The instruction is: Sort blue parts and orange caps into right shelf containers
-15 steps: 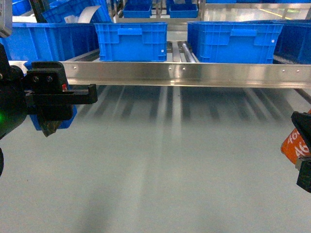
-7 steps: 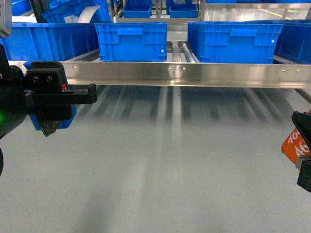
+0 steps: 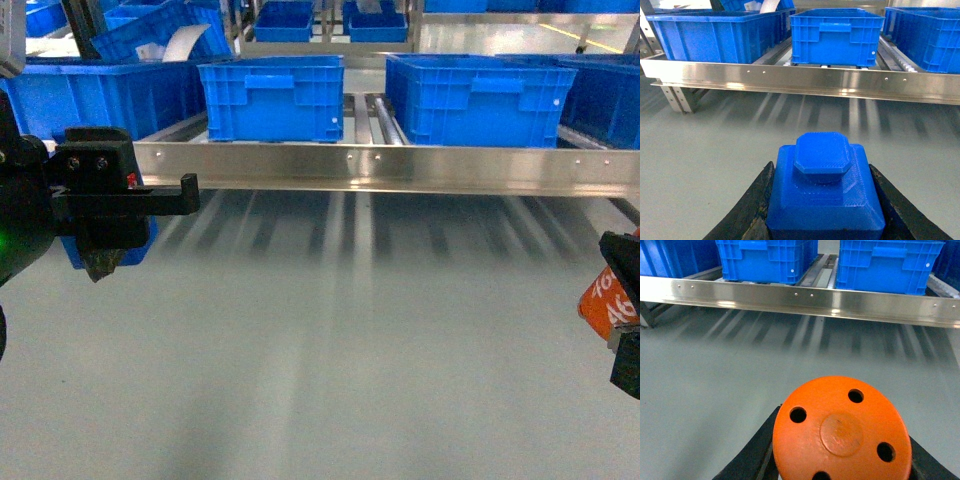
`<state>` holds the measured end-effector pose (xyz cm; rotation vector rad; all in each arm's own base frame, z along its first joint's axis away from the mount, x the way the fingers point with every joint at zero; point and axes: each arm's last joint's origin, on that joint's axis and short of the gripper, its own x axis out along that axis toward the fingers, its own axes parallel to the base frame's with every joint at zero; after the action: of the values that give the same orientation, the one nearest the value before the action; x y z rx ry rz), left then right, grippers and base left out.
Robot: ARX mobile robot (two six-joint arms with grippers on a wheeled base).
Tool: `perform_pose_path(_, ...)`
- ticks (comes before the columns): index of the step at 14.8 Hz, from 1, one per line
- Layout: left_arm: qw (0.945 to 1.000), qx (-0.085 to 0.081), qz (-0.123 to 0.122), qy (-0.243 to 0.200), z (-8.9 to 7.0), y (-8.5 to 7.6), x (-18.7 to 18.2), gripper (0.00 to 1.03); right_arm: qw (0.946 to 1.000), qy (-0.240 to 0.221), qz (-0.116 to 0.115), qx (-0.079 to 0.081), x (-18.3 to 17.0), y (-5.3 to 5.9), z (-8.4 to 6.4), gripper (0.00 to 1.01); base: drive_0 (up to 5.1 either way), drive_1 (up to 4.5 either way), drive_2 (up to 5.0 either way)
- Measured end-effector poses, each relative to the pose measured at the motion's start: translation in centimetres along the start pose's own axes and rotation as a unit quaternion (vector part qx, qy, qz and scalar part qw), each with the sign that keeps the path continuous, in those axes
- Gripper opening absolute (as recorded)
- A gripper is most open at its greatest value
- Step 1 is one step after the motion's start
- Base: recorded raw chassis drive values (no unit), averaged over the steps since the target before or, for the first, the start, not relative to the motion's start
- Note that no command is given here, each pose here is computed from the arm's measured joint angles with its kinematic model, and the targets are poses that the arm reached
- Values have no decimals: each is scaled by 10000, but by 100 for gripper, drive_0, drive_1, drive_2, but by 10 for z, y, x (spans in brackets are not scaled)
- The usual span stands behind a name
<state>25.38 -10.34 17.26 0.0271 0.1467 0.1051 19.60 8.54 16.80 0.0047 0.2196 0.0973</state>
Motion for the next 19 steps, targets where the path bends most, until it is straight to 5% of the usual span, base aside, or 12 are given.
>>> perform_pose_path(13,10000,-2,-4,-3,0,0,0,40,10000,2,0,1,0,0,0,44,0,0,0)
perform_pose_path(19,10000,-9,-12,-16,1,0,0,40,10000,-14,3,7,0,0,0,44,-8,425,-440)
